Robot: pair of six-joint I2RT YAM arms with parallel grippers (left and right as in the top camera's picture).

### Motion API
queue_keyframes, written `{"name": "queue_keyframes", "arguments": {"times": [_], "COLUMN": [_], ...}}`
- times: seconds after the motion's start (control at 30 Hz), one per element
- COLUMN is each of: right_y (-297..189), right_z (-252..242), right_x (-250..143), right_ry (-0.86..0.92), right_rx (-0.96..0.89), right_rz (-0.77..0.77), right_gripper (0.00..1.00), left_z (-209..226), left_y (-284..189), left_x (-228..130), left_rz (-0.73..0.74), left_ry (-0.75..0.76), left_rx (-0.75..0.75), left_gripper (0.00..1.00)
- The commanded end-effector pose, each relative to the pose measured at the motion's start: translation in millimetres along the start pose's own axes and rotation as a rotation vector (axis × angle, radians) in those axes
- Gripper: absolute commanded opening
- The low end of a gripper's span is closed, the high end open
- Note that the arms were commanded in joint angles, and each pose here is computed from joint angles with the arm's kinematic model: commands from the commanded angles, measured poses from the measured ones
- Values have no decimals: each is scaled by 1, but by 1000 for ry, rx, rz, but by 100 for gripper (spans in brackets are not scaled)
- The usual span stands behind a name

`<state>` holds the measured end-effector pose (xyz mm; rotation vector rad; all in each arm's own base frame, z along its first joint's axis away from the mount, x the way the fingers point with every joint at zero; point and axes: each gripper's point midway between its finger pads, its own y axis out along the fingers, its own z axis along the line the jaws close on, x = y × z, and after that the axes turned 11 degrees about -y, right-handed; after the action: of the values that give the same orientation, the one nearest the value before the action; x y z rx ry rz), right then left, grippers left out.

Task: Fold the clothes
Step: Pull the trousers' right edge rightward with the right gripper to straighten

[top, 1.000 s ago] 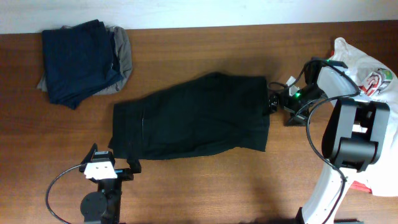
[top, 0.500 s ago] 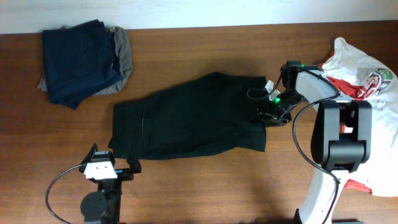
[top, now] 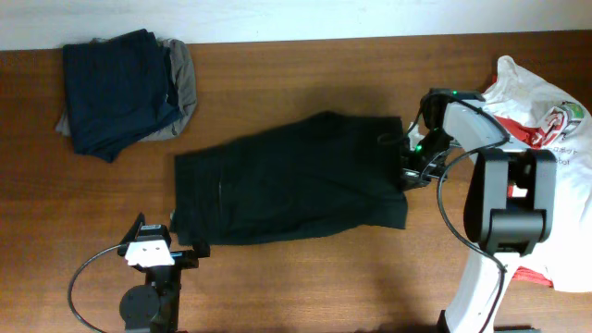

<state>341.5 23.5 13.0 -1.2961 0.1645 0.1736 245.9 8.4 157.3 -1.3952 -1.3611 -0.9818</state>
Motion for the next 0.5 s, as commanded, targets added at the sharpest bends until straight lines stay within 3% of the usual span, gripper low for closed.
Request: {"name": "queue_keyframes", "arguments": {"times": [0.0, 0.23, 0.27, 0.3, 0.37, 0.47], "right_y": [-61, -94, -94, -93, -92, -92], "right_z": [-11, -13, -13, -13, -13, -13], "right_x": [-2, -32, -34, -36, -39, -40], "right_ry": [39, 42, 43, 45, 47, 47], "right_rx": [-113, -192, -195, -195, -194, -193], "right_rz": [-142, -152, -142, -133, -122, -117], "right_gripper": [4, 5, 9, 17, 99, 98], "left_z": [1, 1, 1, 1, 1, 1], "left_y": [0, 0, 0, 0, 0, 0], "left_x": [-1, -1, -1, -1, -1, -1], "left_rz": [-1, -1, -2, -2, -1, -1], "left_ry": [16, 16, 17, 16, 17, 17], "left_rx": [3, 3, 3, 3, 3, 3], "left_gripper": [99, 99, 99, 99, 99, 99]}}
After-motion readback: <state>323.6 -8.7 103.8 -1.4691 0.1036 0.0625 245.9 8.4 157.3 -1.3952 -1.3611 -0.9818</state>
